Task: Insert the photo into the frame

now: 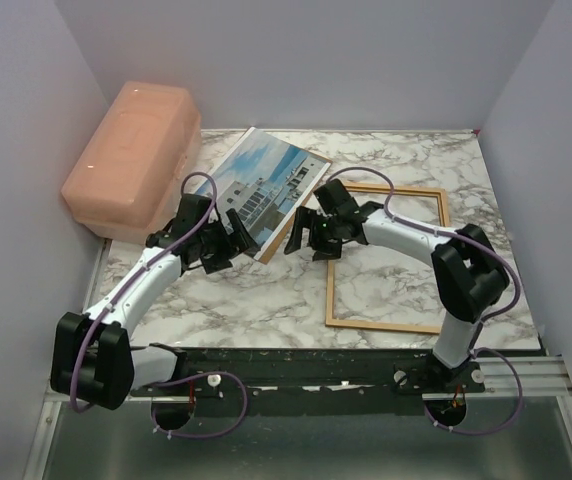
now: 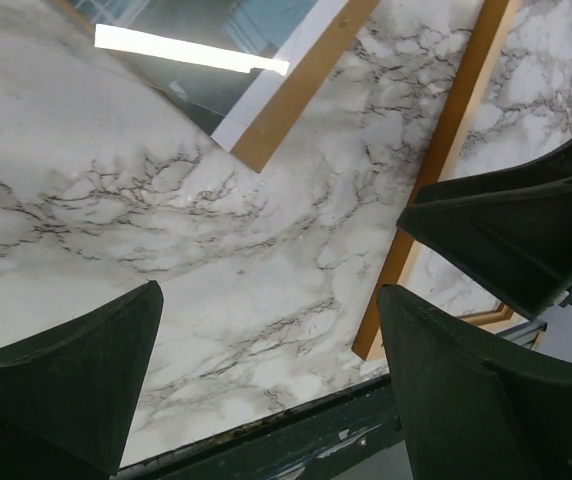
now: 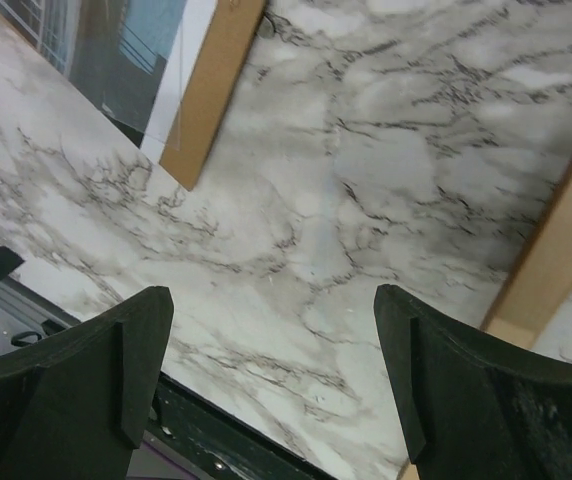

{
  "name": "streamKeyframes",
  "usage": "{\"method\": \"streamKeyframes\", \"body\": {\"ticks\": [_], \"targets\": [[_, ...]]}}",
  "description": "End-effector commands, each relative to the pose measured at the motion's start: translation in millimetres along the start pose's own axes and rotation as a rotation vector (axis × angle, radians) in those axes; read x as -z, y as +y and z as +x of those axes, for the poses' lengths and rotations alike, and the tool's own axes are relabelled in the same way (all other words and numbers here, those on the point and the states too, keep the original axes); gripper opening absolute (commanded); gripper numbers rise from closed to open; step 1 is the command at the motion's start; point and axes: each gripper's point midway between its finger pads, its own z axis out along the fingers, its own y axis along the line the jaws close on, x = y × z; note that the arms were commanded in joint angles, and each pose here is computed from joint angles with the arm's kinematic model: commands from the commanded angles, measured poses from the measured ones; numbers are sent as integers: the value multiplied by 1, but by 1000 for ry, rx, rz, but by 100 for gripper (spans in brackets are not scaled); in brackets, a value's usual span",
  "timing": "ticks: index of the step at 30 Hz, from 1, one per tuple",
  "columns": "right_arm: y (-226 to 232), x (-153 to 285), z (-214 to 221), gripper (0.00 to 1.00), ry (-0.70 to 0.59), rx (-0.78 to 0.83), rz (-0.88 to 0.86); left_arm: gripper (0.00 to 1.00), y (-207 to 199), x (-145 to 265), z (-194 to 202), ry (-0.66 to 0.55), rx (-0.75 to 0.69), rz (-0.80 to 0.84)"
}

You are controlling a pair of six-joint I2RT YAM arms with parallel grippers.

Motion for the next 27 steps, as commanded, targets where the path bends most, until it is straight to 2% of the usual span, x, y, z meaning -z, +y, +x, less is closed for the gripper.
{"method": "streamKeyframes", "body": {"ticks": [1, 7, 9, 13, 21, 24, 27], "targets": [[40, -8, -16, 90, 0, 5, -137, 90, 14, 1, -3, -31, 38, 2], [71, -28, -35, 89, 11, 1, -243, 90, 48, 17, -7, -117, 33, -154], [82, -33, -45, 89, -4, 17, -277, 90, 45, 26, -11, -162, 11, -142], [91, -40, -65, 89, -43, 27, -298, 90, 28, 53, -22, -275, -42, -56], [87, -53, -101, 88, -98, 8, -412, 92, -32, 127, -29, -554, -180, 303], [88, -63, -112, 88, -115, 4, -422, 99, -41, 144, -28, -622, -185, 382], [83, -72, -120, 88, -124, -15, -406, 99, -45, 153, -26, -651, -198, 420]]}}
